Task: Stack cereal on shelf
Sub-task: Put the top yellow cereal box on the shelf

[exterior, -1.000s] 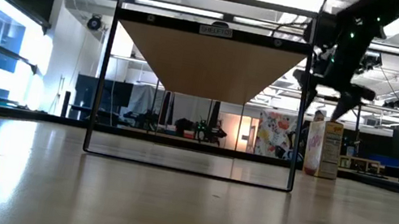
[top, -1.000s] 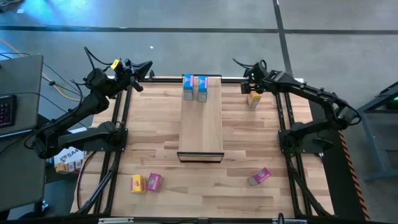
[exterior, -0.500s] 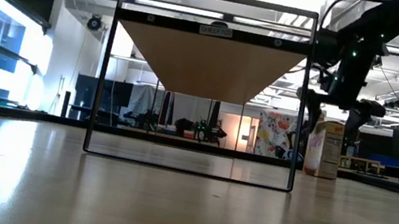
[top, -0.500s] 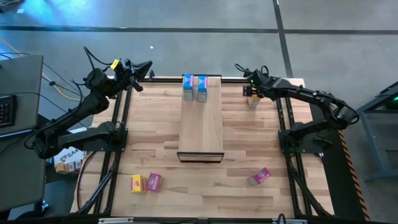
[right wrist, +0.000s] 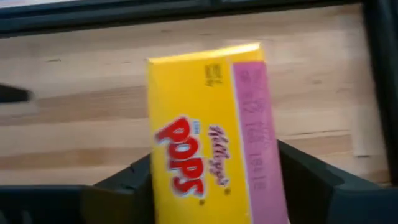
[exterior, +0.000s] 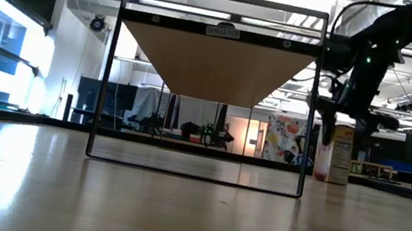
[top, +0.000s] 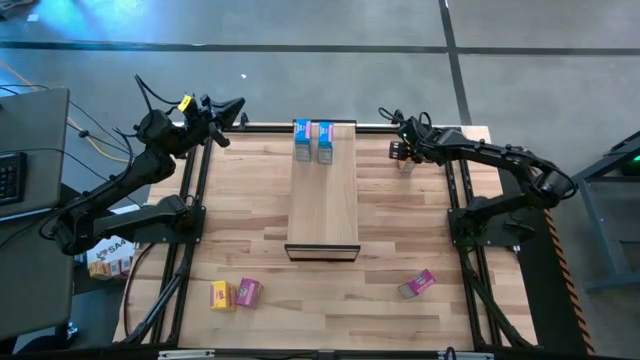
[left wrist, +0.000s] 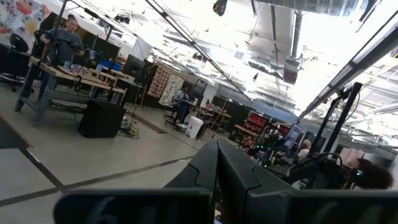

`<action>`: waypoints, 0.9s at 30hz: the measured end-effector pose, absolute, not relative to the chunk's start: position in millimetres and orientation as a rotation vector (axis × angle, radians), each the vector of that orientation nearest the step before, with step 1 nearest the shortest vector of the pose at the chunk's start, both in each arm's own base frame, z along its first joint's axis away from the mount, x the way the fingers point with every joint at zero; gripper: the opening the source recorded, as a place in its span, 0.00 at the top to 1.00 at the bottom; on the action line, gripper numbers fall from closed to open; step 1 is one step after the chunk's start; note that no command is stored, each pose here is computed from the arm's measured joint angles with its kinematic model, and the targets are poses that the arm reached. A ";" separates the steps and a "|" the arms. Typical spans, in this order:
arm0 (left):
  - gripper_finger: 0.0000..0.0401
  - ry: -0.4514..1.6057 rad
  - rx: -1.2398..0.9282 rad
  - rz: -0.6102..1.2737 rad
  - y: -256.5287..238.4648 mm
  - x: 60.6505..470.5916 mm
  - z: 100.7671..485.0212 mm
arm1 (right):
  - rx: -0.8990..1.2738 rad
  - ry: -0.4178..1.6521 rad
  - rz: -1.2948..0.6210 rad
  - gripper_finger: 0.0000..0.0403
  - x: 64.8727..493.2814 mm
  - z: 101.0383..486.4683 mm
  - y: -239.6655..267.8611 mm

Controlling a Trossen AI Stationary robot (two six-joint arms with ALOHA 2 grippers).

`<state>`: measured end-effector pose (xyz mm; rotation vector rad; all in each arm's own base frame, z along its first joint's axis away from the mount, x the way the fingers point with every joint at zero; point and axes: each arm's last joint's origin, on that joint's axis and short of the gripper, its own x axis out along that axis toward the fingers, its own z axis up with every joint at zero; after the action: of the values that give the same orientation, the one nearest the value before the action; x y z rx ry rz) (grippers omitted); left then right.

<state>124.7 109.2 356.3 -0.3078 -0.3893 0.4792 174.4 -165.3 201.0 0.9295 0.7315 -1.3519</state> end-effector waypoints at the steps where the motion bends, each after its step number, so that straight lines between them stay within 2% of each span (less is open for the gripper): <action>1: 1.00 -0.390 -0.308 0.479 109.2 124.7 356.3 | 0.930 0.726 -1.334 0.45 175.3 204.7 -165.5; 10: 1.00 -0.388 -0.308 0.475 109.0 124.8 356.3 | 0.823 0.742 -1.222 0.68 172.0 260.0 -161.2; 16: 1.00 -0.388 -0.309 0.475 109.1 124.8 356.3 | 0.708 0.767 -1.108 0.73 162.7 319.3 -149.4; 19: 1.00 -0.388 -0.308 0.475 109.1 124.8 356.3 | 0.631 0.714 -0.914 0.73 161.0 361.3 -137.6; 24: 1.00 -0.388 -0.308 0.475 109.0 124.8 356.4 | 0.620 0.581 -0.408 0.73 171.4 421.4 -105.2; 27: 1.00 -0.388 -0.308 0.475 109.1 124.8 356.3 | 0.621 0.566 -0.260 0.73 187.5 440.7 -82.6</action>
<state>124.8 109.1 356.3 -0.3084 -0.3881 0.4747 187.5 -82.6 440.7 0.6206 0.5656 -0.2603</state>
